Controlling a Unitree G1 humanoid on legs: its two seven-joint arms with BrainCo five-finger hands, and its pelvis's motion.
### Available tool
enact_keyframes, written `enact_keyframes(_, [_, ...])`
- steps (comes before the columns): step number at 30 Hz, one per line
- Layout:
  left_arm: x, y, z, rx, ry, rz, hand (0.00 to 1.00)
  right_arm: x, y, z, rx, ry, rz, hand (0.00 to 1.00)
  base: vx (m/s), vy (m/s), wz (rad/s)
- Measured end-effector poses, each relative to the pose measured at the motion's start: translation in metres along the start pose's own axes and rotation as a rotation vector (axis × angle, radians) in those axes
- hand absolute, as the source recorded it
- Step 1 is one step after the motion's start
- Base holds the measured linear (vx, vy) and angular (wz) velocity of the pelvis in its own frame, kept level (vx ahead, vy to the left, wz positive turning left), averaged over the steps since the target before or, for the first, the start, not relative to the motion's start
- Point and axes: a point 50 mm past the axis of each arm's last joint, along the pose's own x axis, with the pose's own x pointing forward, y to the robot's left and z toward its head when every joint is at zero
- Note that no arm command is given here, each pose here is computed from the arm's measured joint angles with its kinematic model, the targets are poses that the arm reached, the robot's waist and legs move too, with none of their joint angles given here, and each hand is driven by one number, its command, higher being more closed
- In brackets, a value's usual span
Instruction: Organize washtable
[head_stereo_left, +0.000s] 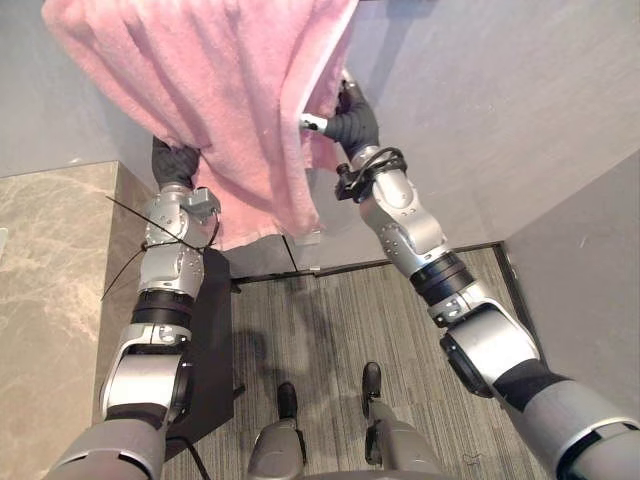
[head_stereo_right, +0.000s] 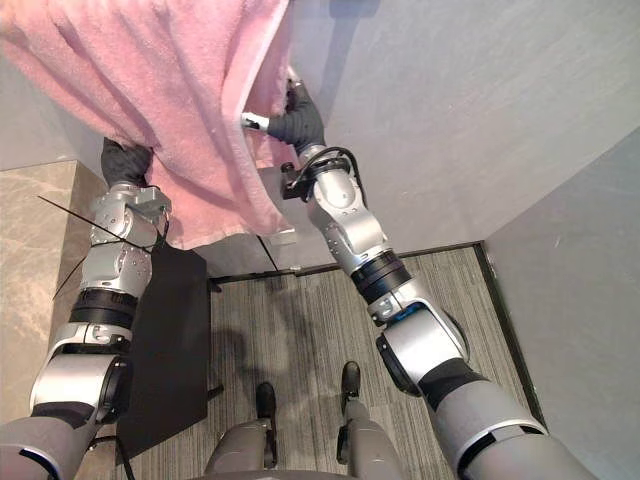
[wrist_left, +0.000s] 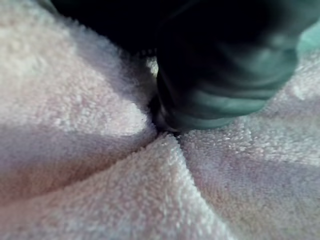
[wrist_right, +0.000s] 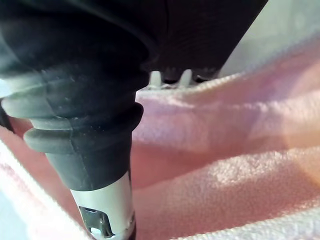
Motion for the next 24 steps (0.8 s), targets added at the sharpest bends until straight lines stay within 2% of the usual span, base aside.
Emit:
enact_keyframes(10, [0.001, -0.007, -0.002, -0.01, 0.008, -0.014, 1.0, -0.001, 0.012, -0.004, -0.042, 0.006, 0.039, 1.0, 0.01, 0.025, 0.1])
enact_keyframes(14, [0.001, -0.006, -0.002, -0.014, 0.005, -0.007, 1.0, 0.0, -0.007, 0.004, -0.069, -0.018, -0.022, 1.0, 0.01, 0.036, 0.0])
enact_keyframes(18, [0.001, -0.002, -0.001, -0.019, 0.001, 0.005, 1.0, -0.001, -0.045, 0.019, -0.075, -0.059, -0.15, 1.0, 0.0, 0.015, 0.0])
enact_keyframes(24, [0.001, -0.007, 0.007, -0.02, -0.035, -0.021, 1.0, -0.002, -0.061, 0.027, -0.058, -0.077, -0.21, 1.0, 0.01, 0.029, -0.06])
